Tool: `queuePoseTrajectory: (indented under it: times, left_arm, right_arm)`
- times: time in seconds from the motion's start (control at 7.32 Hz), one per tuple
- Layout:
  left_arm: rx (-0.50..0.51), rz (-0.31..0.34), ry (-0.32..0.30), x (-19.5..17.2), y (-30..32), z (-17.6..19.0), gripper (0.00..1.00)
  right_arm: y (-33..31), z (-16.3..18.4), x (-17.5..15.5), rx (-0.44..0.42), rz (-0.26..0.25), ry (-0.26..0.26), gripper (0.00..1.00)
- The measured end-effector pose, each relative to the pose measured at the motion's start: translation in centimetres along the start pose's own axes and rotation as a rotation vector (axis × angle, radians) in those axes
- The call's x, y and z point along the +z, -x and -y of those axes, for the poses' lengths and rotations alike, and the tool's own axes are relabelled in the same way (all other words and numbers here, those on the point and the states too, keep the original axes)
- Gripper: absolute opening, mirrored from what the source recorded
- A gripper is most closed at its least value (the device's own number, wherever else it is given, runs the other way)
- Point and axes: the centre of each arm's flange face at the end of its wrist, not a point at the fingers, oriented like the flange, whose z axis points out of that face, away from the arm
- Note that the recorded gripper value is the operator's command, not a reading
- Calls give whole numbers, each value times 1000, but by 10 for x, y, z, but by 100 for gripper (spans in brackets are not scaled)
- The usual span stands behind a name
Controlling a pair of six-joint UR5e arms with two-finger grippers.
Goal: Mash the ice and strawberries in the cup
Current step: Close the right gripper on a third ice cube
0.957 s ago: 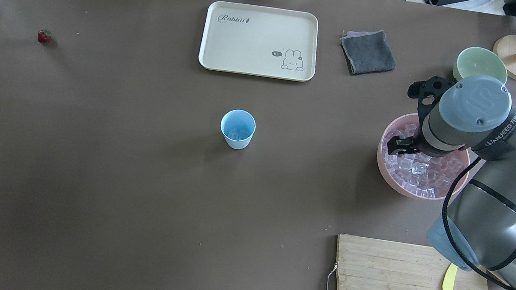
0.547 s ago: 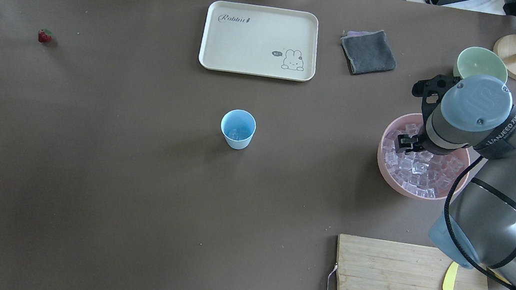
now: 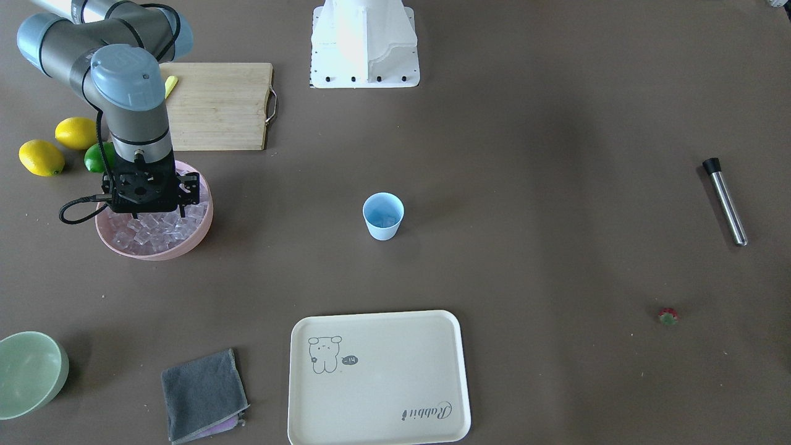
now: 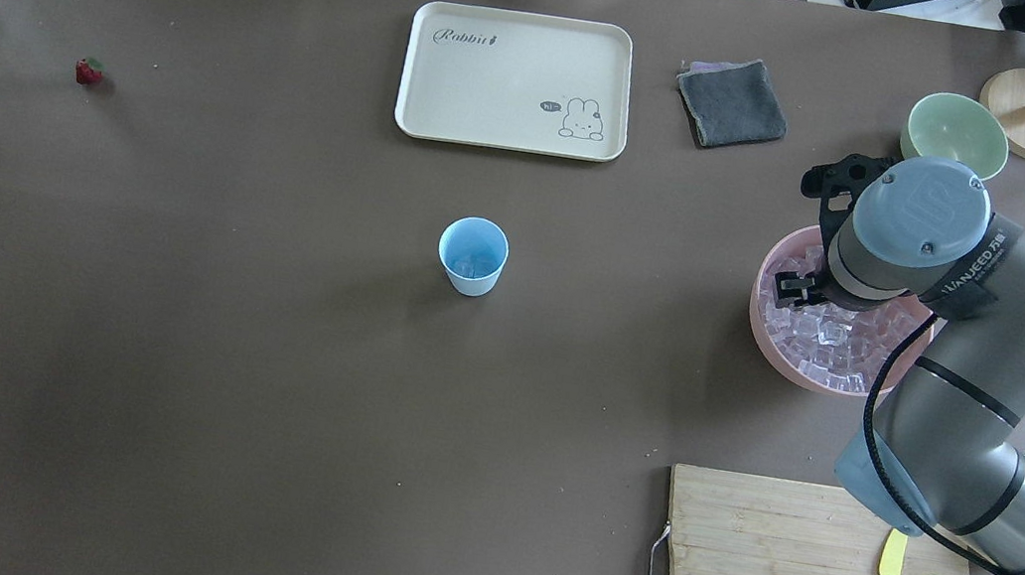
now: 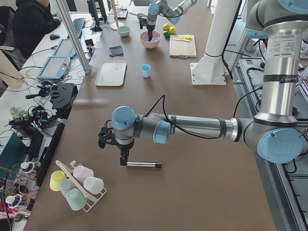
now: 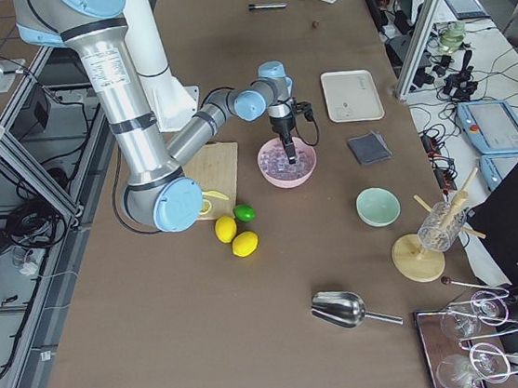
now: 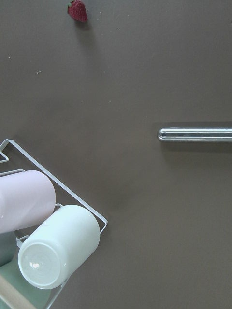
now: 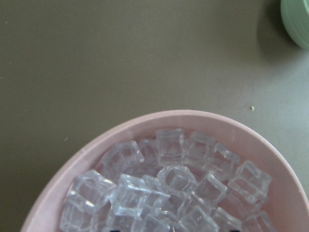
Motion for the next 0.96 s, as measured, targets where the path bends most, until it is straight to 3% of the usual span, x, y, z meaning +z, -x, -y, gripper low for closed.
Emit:
queuePoseTrajectory:
  times: [0.41, 0.96]
  left_arm:
    - [2, 0, -2, -1, -1, 0, 99]
    - [7, -1, -6, -3, -3, 1, 99]
  right_arm:
    - [7, -2, 5, -17, -3, 9, 67]
    - [7, -7, 15, -45, -14, 25, 24]
